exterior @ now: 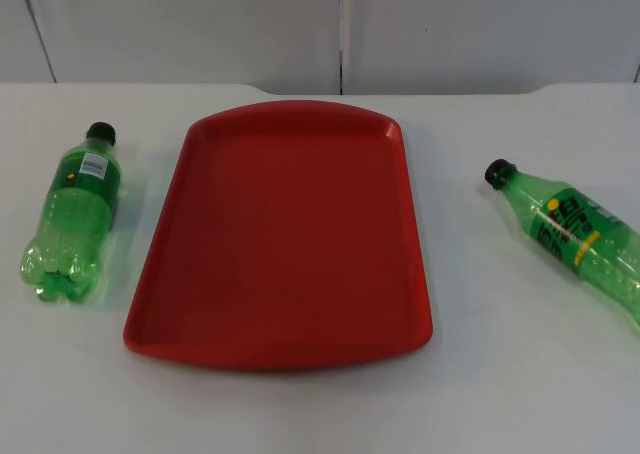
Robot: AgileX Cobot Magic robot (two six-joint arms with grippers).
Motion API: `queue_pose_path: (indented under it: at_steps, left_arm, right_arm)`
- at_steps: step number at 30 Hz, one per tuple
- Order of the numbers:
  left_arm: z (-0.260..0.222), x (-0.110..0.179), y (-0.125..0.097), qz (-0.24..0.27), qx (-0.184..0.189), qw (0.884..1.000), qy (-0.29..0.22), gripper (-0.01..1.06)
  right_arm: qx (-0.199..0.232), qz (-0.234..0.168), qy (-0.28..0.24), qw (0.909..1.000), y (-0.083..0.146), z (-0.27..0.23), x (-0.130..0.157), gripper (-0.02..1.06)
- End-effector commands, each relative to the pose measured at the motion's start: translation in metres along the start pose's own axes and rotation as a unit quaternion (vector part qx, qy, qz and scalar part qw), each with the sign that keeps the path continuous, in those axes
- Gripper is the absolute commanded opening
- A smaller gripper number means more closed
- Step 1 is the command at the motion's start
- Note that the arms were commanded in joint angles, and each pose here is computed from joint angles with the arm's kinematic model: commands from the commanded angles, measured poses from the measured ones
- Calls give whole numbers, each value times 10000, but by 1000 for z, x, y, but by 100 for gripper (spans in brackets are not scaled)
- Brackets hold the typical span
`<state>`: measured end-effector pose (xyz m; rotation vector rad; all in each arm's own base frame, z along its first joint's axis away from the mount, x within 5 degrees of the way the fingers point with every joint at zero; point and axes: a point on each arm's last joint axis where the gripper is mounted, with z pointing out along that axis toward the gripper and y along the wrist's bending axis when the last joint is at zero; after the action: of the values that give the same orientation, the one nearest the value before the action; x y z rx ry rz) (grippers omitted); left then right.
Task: Place the bottle upright on the tray.
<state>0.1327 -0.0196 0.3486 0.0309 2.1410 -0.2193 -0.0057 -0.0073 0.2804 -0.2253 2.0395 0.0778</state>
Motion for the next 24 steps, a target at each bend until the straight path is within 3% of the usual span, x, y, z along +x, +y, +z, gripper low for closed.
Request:
queue_pose_path:
  at_steps: [1, 13, 24]
  left_arm:
    - [7, -13, 0, -42, -6, 10000, -59, 105]
    - [87, -71, 6, 134, -230, 9974, 675, 105]
    - [171, -88, 16, 220, -416, 9858, 1614, 105]
  right_arm:
    - [0, -39, -45, 10000, 0, 0, 0, 105]
    - [0, -39, -45, 10000, 0, 0, 0, 105]
    - [0, -39, -45, 10000, 0, 0, 0, 105]
